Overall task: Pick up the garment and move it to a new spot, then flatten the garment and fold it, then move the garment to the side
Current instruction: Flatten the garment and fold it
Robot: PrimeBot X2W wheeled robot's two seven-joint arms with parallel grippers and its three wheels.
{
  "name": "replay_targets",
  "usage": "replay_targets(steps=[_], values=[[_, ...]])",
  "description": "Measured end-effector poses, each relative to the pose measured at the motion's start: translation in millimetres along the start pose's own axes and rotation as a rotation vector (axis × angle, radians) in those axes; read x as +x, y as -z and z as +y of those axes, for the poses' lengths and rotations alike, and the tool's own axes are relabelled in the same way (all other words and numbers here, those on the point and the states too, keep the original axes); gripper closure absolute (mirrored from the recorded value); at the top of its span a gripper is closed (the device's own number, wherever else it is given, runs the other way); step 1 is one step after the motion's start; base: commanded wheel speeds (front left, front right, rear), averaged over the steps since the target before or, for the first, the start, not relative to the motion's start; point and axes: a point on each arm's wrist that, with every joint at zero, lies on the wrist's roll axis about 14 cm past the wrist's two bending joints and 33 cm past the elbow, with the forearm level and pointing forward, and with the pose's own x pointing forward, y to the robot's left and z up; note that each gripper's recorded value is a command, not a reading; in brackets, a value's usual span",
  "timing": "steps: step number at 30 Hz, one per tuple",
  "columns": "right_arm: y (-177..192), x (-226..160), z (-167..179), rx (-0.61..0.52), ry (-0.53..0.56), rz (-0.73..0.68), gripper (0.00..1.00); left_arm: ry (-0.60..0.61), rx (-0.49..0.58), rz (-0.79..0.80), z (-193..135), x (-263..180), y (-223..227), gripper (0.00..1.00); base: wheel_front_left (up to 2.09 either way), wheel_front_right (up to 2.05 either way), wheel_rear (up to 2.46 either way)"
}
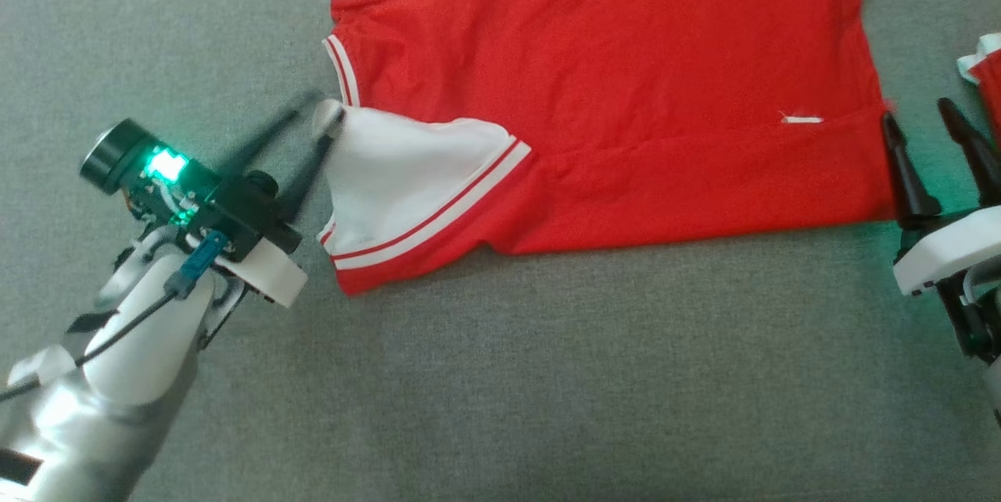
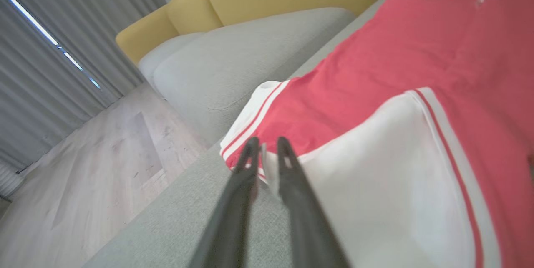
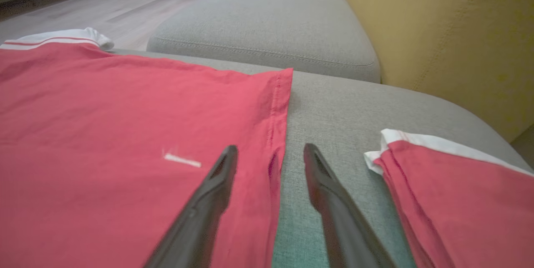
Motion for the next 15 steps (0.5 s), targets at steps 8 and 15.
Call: replay_targets(steps=[8,15], values=[[-31,-16,5,0.059,0.041,-0.125,0.0,-0.207,-0.361,0.013,-26,-30,10,0.0,0.0,0.0,0.0],[-15,-48,18,0.094,0.06,-0.119,0.0,-0.282,-0.609,0.133,-74,-66,42,0.0,0.0,0.0,0.0]])
